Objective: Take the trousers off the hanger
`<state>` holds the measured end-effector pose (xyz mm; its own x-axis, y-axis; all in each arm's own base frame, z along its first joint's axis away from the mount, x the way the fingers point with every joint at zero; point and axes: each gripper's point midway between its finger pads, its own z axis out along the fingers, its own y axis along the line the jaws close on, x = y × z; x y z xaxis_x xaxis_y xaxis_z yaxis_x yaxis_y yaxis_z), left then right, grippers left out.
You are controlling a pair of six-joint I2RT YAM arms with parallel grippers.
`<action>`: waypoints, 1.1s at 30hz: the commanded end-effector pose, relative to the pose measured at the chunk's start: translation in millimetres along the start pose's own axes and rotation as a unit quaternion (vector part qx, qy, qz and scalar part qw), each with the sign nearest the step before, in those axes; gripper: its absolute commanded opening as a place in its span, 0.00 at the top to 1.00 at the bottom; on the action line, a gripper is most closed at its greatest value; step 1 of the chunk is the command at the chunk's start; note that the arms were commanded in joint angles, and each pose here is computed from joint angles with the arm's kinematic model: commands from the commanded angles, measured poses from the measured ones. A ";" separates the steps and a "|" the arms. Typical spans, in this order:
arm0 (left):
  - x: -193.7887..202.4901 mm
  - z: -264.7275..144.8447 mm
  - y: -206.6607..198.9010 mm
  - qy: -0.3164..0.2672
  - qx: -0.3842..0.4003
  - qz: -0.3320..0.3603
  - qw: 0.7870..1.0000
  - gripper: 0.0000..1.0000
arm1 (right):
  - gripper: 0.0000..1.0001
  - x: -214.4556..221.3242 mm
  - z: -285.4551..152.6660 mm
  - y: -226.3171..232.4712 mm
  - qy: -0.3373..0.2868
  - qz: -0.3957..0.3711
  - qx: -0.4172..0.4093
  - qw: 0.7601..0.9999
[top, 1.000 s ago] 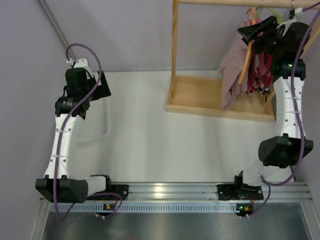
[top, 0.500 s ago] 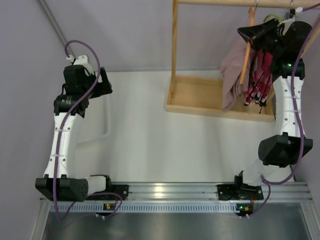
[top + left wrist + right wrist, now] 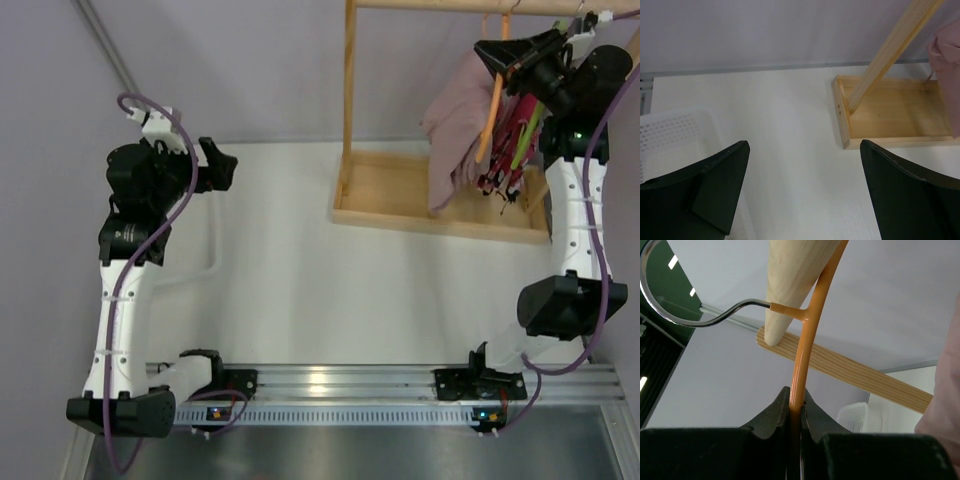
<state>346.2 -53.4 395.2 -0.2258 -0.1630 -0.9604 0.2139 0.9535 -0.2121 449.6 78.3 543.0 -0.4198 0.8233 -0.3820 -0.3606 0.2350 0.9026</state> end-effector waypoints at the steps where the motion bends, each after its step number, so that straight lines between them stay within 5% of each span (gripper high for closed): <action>1: -26.4 -9.1 -32.0 -0.067 0.092 0.056 0.992 0.01 | 1.00 28.0 -40.8 105.3 0.007 -0.097 -0.136 0.986; 12: 15.5 -19.3 -55.2 -0.096 0.191 0.172 0.962 0.01 | 1.00 90.8 -82.5 80.0 0.074 -0.048 -0.122 0.989; 18: 49.3 -17.8 -80.3 -0.103 0.241 0.187 0.947 0.01 | 1.00 108.0 -103.0 66.1 0.046 -0.014 -0.076 0.996; 22: 83.2 -26.0 -144.4 -0.118 0.293 0.207 0.926 0.01 | 1.00 109.4 -107.0 49.8 0.003 0.002 -0.038 0.999; 27: 110.8 -24.1 -201.6 -0.123 0.266 0.205 0.934 0.01 | 1.00 115.2 -108.6 47.8 -0.011 0.008 -0.002 1.000; 33: 137.5 -66.1 -297.7 -0.172 0.357 0.204 0.895 0.01 | 1.00 107.7 -109.6 58.2 -0.039 -0.011 0.028 0.999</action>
<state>187.6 -334.3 296.7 0.1776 0.1104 -0.9779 0.8578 0.4697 0.2087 308.8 133.3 478.3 -0.4737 0.8298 -0.2949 -0.1871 0.2324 0.9545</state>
